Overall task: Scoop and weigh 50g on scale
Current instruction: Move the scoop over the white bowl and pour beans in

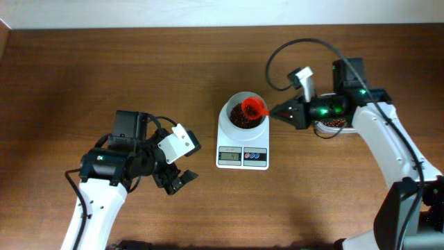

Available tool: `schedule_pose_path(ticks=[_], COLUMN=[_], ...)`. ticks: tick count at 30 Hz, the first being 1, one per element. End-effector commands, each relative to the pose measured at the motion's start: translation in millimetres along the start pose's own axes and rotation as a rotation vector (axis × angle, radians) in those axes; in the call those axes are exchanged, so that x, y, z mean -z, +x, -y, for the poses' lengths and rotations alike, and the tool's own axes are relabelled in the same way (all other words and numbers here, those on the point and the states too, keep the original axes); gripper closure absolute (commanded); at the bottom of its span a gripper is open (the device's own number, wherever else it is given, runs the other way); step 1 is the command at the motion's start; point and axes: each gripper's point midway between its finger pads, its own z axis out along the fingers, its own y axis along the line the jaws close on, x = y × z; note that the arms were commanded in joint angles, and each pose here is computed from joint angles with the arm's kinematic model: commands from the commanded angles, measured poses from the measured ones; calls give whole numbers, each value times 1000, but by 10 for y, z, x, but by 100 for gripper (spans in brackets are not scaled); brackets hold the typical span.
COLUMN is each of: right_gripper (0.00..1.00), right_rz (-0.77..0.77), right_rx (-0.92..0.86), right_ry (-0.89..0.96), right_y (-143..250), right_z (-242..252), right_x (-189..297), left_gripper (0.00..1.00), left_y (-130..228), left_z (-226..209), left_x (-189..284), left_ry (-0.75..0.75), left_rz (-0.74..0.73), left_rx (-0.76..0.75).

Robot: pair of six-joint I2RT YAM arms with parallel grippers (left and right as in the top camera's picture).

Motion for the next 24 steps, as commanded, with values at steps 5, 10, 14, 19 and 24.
schedule_pose_path(ticks=[5, 10, 14, 19, 24], right_gripper=[96, 96, 96, 96, 96], right_rz=[-49, -74, -63, -20, -69], right_rx=[135, 264, 264, 290, 263], right_ry=[121, 212, 182, 104, 213], right_y=[7, -8, -18, -97, -37], right_z=[160, 327, 283, 146, 326], right_x=[-119, -91, -109, -155, -156], left_gripper=[1, 1, 1, 1, 1], left_y=[-1, -1, -1, -1, -1], left_z=[17, 17, 17, 17, 17], left_x=[-6, -6, -6, -6, -6], left_ry=[12, 12, 12, 12, 12], left_rz=[9, 9, 9, 9, 9], left_rx=[-9, -9, -9, -9, -9])
